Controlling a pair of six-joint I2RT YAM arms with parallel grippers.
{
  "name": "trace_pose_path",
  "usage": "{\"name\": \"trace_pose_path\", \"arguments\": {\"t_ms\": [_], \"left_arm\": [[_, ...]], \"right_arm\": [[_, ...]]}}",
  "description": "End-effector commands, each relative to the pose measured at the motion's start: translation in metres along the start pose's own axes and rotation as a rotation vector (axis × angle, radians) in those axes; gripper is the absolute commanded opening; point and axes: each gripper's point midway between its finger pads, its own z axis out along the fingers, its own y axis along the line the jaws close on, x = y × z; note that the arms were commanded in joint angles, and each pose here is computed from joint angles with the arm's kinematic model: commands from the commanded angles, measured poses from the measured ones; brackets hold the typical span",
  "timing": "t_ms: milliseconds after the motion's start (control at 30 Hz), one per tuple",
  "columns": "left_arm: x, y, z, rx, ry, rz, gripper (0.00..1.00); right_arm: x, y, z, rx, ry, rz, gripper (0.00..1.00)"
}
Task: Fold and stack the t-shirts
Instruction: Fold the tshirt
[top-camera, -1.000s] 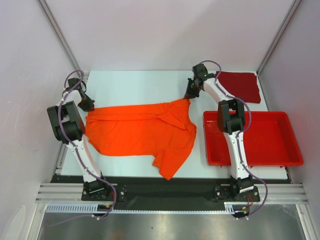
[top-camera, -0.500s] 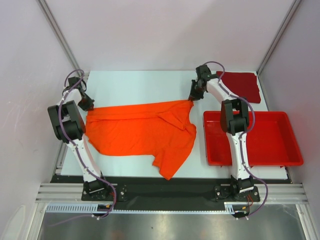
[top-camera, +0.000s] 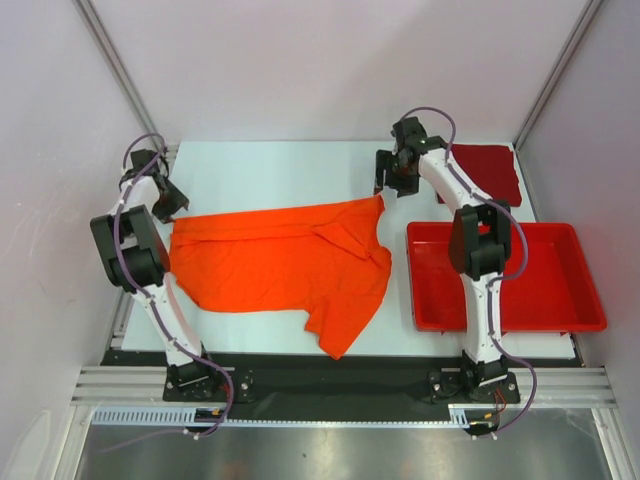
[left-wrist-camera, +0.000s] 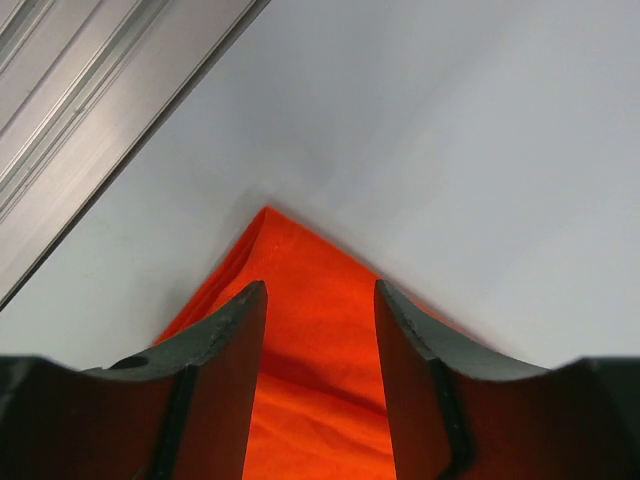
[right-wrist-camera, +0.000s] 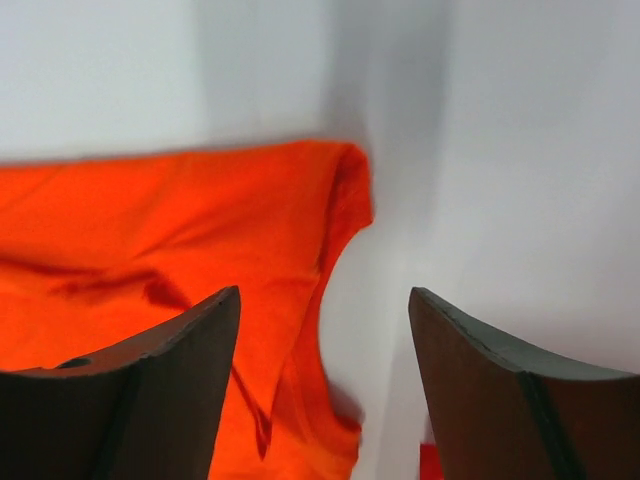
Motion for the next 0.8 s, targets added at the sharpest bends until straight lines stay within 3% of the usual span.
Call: {"name": "trace_pose_path", "arguments": {"t_ms": [0, 200, 400, 533, 767], "left_arm": [[-0.019, -0.002, -0.040, 0.019, -0.083, -0.002, 0.53], [-0.012, 0.005, -0.058, 0.017, -0.086, 0.038, 0.46], [-0.003, -0.004, -0.049, 0.063, -0.040, 0.047, 0.38], [0.000, -0.015, -0.035, 0.098, -0.003, 0.048, 0.38], [0.011, -0.014, -0.018, 0.058, 0.057, 0.061, 0.33]], "right_arm": [[0.003, 0.034, -0.056, -0.016, -0.058, -0.171, 0.75], [0.022, 0.096, -0.055, -0.216, -0.028, -0.237, 0.77], [0.015, 0.169, -0.030, -0.449, -0.015, -0.170, 0.64], [0.028, 0.175, -0.007, -0.455, 0.075, -0.146, 0.56], [0.045, 0.165, 0.014, -0.429, 0.134, -0.165, 0.61]]}}
